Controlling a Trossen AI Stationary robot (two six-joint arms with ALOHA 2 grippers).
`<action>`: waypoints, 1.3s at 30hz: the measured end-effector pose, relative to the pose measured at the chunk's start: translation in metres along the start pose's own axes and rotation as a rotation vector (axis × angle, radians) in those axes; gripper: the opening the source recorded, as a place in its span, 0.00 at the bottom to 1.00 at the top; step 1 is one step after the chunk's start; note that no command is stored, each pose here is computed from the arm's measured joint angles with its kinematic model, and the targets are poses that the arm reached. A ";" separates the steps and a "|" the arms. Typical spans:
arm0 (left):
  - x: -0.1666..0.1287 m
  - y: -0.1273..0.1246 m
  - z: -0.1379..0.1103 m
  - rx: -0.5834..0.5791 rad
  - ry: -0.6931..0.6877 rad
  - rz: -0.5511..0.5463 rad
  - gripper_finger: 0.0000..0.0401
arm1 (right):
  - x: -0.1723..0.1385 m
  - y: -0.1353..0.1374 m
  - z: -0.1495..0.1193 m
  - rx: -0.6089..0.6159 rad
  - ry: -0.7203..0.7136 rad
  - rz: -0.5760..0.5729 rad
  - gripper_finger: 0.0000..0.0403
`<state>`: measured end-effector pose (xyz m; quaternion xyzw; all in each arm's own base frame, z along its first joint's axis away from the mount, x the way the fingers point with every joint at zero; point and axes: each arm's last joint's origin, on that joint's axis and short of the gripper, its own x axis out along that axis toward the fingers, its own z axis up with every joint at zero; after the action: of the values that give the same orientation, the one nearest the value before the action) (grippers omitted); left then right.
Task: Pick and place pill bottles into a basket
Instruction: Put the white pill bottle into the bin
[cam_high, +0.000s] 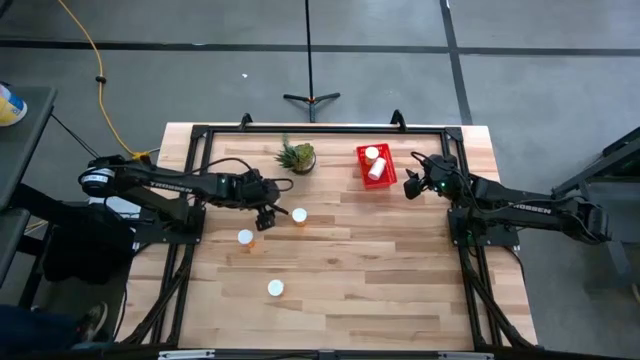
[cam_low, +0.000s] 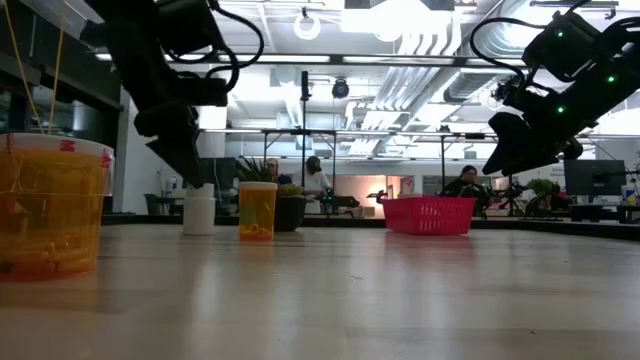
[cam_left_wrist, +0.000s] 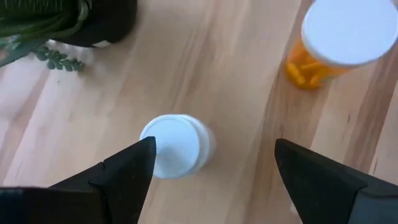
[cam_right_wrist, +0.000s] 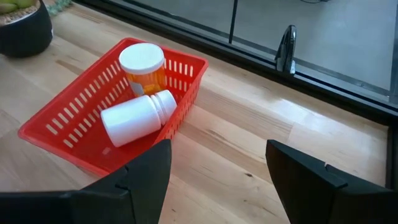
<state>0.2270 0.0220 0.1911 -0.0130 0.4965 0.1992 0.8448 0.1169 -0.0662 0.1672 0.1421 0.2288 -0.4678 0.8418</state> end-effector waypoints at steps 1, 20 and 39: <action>0.001 0.000 -0.001 -0.005 -0.002 0.005 0.91 | 0.000 0.000 0.000 0.000 0.000 0.000 0.63; 0.002 0.000 -0.001 -0.044 -0.025 0.029 0.90 | 0.000 0.000 0.000 0.001 0.000 0.002 0.63; 0.018 0.009 -0.014 -0.114 0.008 0.054 0.91 | 0.000 0.000 0.001 0.001 -0.003 -0.001 0.63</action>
<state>0.2196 0.0325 0.1706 -0.0486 0.4877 0.2501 0.8350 0.1170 -0.0663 0.1678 0.1419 0.2274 -0.4687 0.8417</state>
